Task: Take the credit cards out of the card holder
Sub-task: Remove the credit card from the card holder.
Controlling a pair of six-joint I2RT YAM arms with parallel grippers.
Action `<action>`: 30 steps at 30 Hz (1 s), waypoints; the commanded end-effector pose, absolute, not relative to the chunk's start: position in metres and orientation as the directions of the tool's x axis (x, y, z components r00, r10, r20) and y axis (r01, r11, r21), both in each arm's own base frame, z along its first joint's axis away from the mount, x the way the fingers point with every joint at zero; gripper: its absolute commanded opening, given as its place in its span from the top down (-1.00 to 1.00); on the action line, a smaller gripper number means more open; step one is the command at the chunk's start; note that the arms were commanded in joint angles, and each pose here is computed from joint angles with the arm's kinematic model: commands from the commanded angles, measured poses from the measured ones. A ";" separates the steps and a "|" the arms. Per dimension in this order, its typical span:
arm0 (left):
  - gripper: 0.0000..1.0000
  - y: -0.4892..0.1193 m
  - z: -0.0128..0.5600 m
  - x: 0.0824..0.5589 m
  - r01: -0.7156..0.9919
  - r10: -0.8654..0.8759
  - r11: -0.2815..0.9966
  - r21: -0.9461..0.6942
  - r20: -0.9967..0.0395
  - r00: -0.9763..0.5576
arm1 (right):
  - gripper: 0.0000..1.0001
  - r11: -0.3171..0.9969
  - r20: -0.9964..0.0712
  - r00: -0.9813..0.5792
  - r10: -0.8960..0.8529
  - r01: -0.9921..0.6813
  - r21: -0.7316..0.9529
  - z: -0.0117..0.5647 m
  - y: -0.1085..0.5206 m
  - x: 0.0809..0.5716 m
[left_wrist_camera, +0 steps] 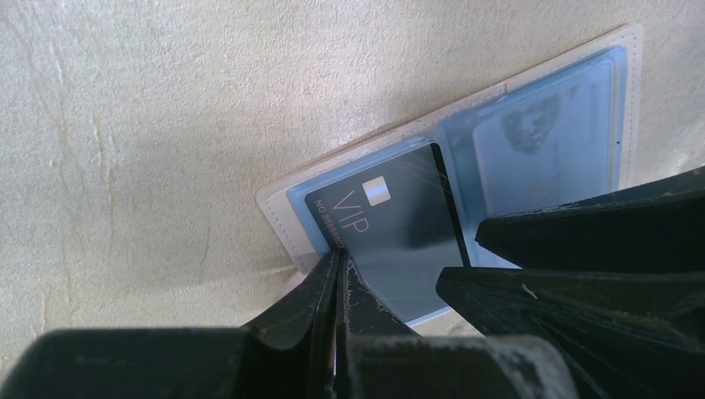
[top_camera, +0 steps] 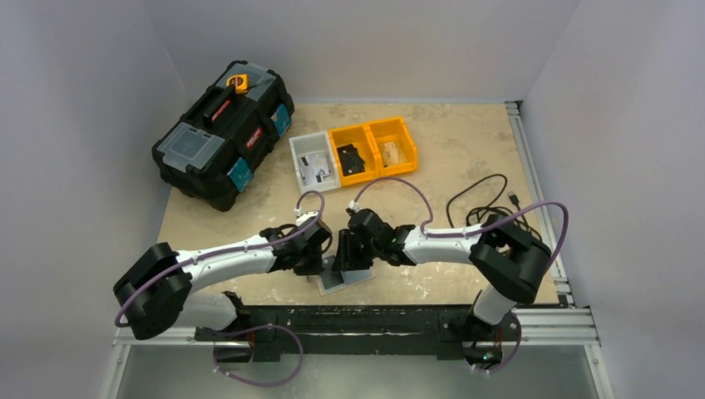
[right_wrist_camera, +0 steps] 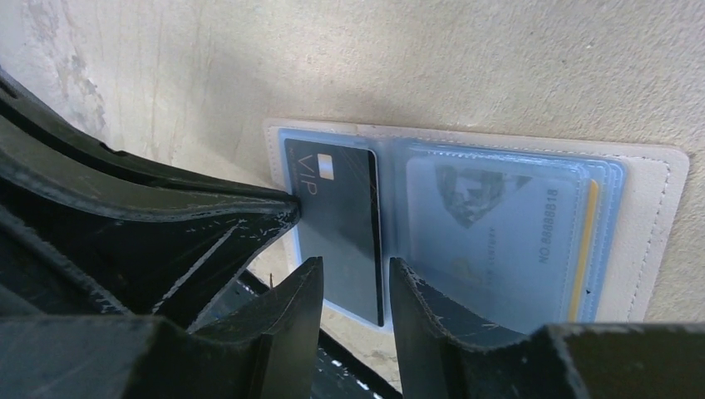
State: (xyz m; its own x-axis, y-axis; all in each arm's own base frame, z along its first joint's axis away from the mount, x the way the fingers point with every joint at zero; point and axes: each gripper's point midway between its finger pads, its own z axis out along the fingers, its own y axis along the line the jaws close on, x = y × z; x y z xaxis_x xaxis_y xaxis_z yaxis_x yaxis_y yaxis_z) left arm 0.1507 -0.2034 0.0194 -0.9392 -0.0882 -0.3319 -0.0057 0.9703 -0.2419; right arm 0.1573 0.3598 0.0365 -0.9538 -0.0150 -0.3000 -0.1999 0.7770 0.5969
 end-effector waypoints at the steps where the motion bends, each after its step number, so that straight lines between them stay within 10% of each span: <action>1: 1.00 -0.206 0.013 0.154 -0.023 -0.107 0.968 -0.251 -0.329 -0.938 | 0.29 0.745 -0.294 -0.955 -0.025 -0.214 0.632 0.034 0.361 0.157; 30: 1.00 -0.205 -0.009 0.144 -0.060 -0.116 0.974 -0.217 -0.254 -0.960 | 0.36 0.387 -0.094 -0.991 0.094 -0.050 0.921 0.049 0.351 0.152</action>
State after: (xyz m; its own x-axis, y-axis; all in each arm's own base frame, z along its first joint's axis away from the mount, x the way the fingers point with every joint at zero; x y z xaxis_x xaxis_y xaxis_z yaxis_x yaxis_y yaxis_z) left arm 0.1595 -0.2218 0.0165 -0.9426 -0.1190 -0.3119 -0.0269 0.9584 -0.2842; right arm 0.1531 0.3438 0.0304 -0.9886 0.0794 -0.1281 -0.0691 0.5166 0.8534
